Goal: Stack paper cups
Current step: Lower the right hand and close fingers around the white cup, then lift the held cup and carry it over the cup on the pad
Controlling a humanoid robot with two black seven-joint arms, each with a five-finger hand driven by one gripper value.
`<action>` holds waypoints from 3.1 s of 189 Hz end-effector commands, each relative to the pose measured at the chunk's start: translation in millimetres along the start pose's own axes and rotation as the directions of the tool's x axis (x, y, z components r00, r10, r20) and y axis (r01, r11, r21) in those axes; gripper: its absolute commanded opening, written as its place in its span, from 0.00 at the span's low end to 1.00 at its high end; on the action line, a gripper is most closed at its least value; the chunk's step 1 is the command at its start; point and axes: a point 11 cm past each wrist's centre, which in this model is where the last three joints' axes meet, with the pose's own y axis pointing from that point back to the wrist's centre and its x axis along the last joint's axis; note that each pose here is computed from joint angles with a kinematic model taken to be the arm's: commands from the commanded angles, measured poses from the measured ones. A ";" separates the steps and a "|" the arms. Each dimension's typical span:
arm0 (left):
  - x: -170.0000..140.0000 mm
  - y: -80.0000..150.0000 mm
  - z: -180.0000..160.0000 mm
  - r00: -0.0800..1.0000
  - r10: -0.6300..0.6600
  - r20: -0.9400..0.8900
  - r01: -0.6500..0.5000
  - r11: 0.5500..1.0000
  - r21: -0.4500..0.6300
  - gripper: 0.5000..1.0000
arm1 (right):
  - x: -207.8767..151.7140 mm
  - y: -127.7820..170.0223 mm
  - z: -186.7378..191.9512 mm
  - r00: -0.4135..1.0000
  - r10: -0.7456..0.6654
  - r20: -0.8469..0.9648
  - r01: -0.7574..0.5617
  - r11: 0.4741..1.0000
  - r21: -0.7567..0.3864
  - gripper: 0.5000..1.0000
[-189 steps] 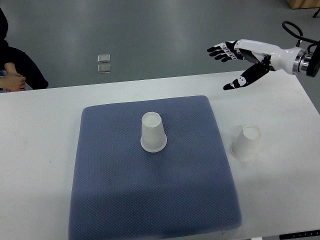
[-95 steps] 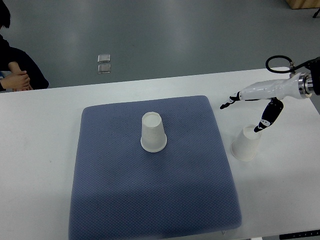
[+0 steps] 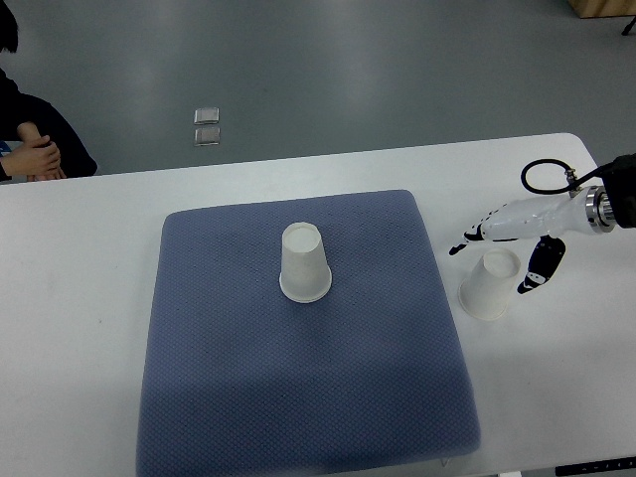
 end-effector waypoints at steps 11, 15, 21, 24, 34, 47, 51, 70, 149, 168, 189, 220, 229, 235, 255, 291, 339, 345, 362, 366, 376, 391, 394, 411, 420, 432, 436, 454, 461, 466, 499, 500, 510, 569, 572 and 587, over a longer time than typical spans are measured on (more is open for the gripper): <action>0.0 0.0 0.0 1.000 0.000 0.000 0.000 1.000 0.000 1.00 | -8.6 -8.4 0.2 1.000 0.006 -0.004 -0.006 1.000 0.004 0.81; 0.0 0.0 -0.1 1.000 0.000 0.000 0.000 1.000 0.001 1.00 | -9.5 -9.0 0.8 1.000 0.007 -0.005 -0.007 1.000 0.002 0.81; 0.0 0.0 0.0 1.000 0.000 0.000 0.000 1.000 0.000 1.00 | -11.8 -10.8 1.4 1.000 0.008 -0.004 -0.008 1.000 0.002 0.81; 0.0 0.0 -0.1 1.000 0.000 0.000 0.000 1.000 0.001 1.00 | -12.6 -12.2 1.9 1.000 0.012 -0.004 -0.012 1.000 0.001 0.81; 0.0 0.0 0.0 1.000 0.000 0.001 0.000 1.000 0.000 1.00 | -14.9 -14.9 2.0 1.000 0.017 -0.004 -0.017 1.000 0.002 0.81; 0.0 0.0 0.0 1.000 0.000 0.000 0.000 1.000 0.000 1.00 | -15.7 -15.9 3.5 1.000 0.027 -0.005 -0.027 1.000 -0.002 0.81; 0.0 0.0 -0.1 1.000 0.000 0.000 0.000 1.000 0.001 1.00 | -16.1 -15.6 5.1 1.000 0.028 -0.006 -0.028 1.000 -0.006 0.81; 0.0 0.0 0.0 1.000 0.000 0.000 0.000 1.000 0.000 1.00 | -14.4 -17.4 9.2 0.999 0.051 -0.012 -0.052 0.999 -0.018 0.80; 0.0 0.0 -0.1 1.000 0.000 0.000 0.000 1.000 0.001 1.00 | -24.3 -20.9 13.8 0.997 0.072 -0.003 -0.072 0.997 -0.028 0.80; 0.0 0.0 -0.1 1.000 0.000 0.000 0.000 1.000 0.001 1.00 | -24.8 -21.0 13.8 0.997 0.074 -0.004 -0.074 0.997 -0.028 0.79; 0.0 0.0 0.0 1.000 0.000 0.000 0.000 1.000 0.000 1.00 | -27.6 -21.4 14.2 0.998 0.069 0.000 -0.069 0.997 -0.029 0.77; 0.0 0.0 -0.1 1.000 0.000 0.000 0.000 1.000 0.001 1.00 | -32.3 -23.0 14.5 0.998 0.062 0.007 -0.062 0.998 -0.029 0.73; 0.0 0.0 -0.1 1.000 0.000 0.000 0.000 1.000 0.001 1.00 | -33.5 -24.4 13.4 0.998 0.060 0.009 -0.060 0.998 -0.026 0.73; 0.0 0.0 -0.2 1.000 0.000 0.001 0.000 1.000 0.001 1.00 | -33.2 -24.7 13.4 0.998 0.061 0.008 -0.061 0.998 -0.026 0.73; 0.0 0.0 0.0 1.000 0.000 0.000 0.000 1.000 0.000 1.00 | -33.3 -24.7 13.4 0.998 0.060 0.010 -0.060 0.998 -0.026 0.66; 0.0 0.0 -0.1 1.000 0.000 0.000 0.000 1.000 0.001 1.00 | -31.6 -25.1 12.5 0.998 0.064 0.010 -0.063 0.998 -0.023 0.66; 0.0 0.0 0.0 1.000 0.000 0.000 0.000 1.000 0.000 1.00 | -35.4 -29.0 9.3 0.998 0.055 0.014 -0.055 0.998 -0.013 0.66; 0.0 0.0 0.0 1.000 0.000 0.001 0.000 1.000 0.000 1.00 | -35.2 -29.5 8.8 0.998 0.055 0.014 -0.055 0.998 -0.011 0.66; 0.0 0.0 -0.1 1.000 0.000 0.000 0.000 1.000 0.001 1.00 | -35.4 -29.5 8.8 0.998 0.053 0.015 -0.053 0.999 -0.011 0.63; 0.0 0.0 -0.1 1.000 0.000 0.000 0.000 1.000 0.001 1.00 | -35.4 -29.5 8.6 0.998 0.053 0.015 -0.053 0.999 -0.010 0.61; 0.0 0.0 0.0 1.000 0.000 0.000 0.000 1.000 0.000 1.00 | -35.3 -30.1 8.3 0.998 0.053 0.014 -0.053 0.999 -0.010 0.59; 0.0 0.0 0.0 1.000 0.000 0.001 0.000 1.000 0.000 1.00 | -35.6 -30.1 8.3 0.999 0.051 0.015 -0.050 0.999 -0.010 0.55; 0.0 0.0 0.0 1.000 0.000 0.000 0.000 1.000 0.000 1.00 | -35.6 -30.1 8.3 0.999 0.051 0.015 -0.050 0.999 -0.010 0.54; 0.0 0.0 -0.1 1.000 0.000 0.000 0.000 1.000 0.001 1.00 | -35.0 -29.9 8.2 0.999 0.050 0.015 -0.050 0.999 -0.008 0.50; 0.0 0.0 -0.1 1.000 0.000 0.000 0.000 1.000 0.001 1.00 | -34.6 -29.3 8.7 0.999 0.050 0.015 -0.050 0.999 -0.010 0.45; 0.0 0.0 -0.1 1.000 0.000 0.000 0.000 1.000 0.001 1.00 | -34.9 -29.3 8.7 0.999 0.048 0.017 -0.047 0.999 -0.010 0.43; 0.0 0.0 -0.1 1.000 0.000 0.000 0.000 1.000 0.001 1.00 | -34.0 -29.7 8.2 0.999 0.049 0.017 -0.049 0.999 -0.008 0.43; 0.0 0.0 0.0 1.000 0.000 0.000 0.000 1.000 0.000 1.00 | -33.5 -29.2 8.2 0.999 0.049 0.018 -0.049 0.999 -0.008 0.43; 0.0 0.0 0.0 1.000 0.000 0.000 0.000 1.000 0.000 1.00 | -33.3 -29.7 7.7 0.999 0.049 0.018 -0.049 0.999 -0.007 0.42; 0.0 0.0 -0.1 1.000 0.000 0.000 0.000 1.000 0.001 1.00 | -32.6 -29.6 7.8 0.999 0.050 0.017 -0.050 0.999 -0.007 0.42; 0.0 0.0 -0.1 1.000 0.000 0.000 0.000 1.000 0.001 1.00 | -28.8 -25.1 11.5 0.998 0.061 0.018 -0.061 0.998 -0.020 0.41; 0.0 0.0 -0.1 1.000 0.000 0.000 0.000 1.000 0.001 1.00 | -28.2 -24.6 11.3 0.998 0.062 0.017 -0.062 0.998 -0.018 0.42; 0.0 0.0 -0.1 1.000 0.000 0.000 0.000 1.000 0.001 1.00 | -24.6 -23.4 11.9 0.998 0.068 0.013 -0.068 0.997 -0.020 0.41; 0.0 0.0 -0.1 1.000 0.000 0.000 0.000 1.000 0.001 1.00 | -14.0 -20.8 10.1 0.997 0.078 0.004 -0.078 0.997 -0.017 0.40; 0.0 0.0 -0.1 1.000 0.000 0.000 0.000 1.000 0.001 1.00 | -12.7 -20.0 10.6 0.997 0.080 0.002 -0.080 0.997 -0.018 0.40; 0.0 0.0 -0.2 1.000 0.000 0.001 0.000 1.000 0.001 1.00 | -9.6 -18.3 11.1 0.996 0.084 -0.002 -0.084 0.996 -0.021 0.40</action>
